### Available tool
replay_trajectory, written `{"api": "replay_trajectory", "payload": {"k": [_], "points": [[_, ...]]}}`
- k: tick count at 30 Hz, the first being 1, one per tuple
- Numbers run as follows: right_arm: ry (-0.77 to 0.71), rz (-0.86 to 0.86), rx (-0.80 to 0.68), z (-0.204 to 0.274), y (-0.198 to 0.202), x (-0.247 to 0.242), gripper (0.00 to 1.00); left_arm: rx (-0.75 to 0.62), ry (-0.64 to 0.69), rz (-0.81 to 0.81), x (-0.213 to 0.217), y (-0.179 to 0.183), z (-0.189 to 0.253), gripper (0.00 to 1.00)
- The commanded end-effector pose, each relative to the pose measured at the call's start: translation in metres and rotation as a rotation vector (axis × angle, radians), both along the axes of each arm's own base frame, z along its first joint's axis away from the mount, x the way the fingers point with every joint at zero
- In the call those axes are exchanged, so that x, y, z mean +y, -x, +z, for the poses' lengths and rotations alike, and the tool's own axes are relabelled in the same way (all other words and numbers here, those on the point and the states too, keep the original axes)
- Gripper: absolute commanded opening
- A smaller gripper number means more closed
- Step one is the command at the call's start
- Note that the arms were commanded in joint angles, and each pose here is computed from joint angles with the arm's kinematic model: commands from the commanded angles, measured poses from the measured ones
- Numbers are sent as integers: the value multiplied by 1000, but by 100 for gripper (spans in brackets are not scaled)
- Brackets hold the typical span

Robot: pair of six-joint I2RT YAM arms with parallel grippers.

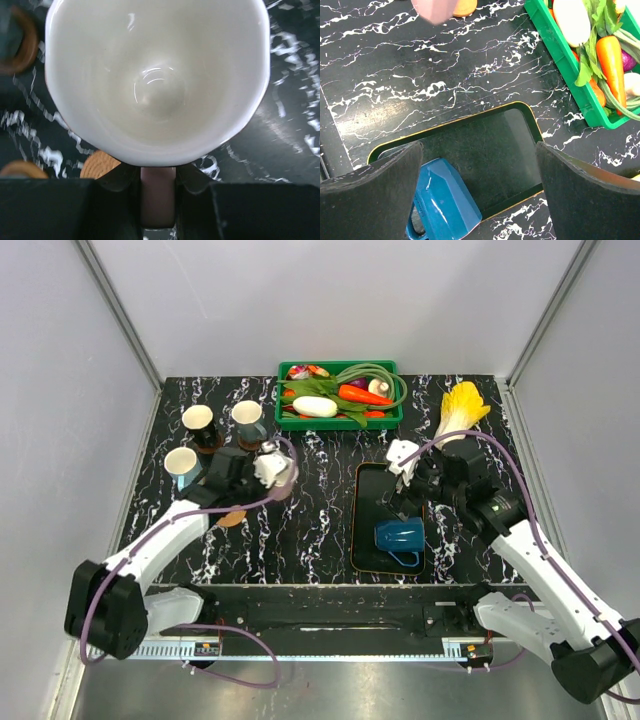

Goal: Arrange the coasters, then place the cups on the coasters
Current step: Pick up the cup at the center of the board, then place the cup on the coaster.

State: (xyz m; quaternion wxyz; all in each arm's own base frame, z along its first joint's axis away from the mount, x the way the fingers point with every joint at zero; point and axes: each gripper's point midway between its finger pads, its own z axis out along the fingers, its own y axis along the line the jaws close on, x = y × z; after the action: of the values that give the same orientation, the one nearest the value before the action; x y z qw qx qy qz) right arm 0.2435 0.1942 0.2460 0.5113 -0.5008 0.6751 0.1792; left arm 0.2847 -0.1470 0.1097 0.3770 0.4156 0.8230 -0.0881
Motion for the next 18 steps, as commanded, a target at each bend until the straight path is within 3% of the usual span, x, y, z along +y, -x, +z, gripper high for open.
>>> {"api": "replay_trajectory", "payload": {"k": [1,6,18], "points": [[-49,-14,-45,13,-5,2,100,-196,100,159,34,-25,42,0],[-48,-8,-26,4,-6,4,99,-272,136,223,59,-20,54,0],[-39,-9,-21,-6,-6,4,100,-181,196,295,88,-12,29,0]]}}
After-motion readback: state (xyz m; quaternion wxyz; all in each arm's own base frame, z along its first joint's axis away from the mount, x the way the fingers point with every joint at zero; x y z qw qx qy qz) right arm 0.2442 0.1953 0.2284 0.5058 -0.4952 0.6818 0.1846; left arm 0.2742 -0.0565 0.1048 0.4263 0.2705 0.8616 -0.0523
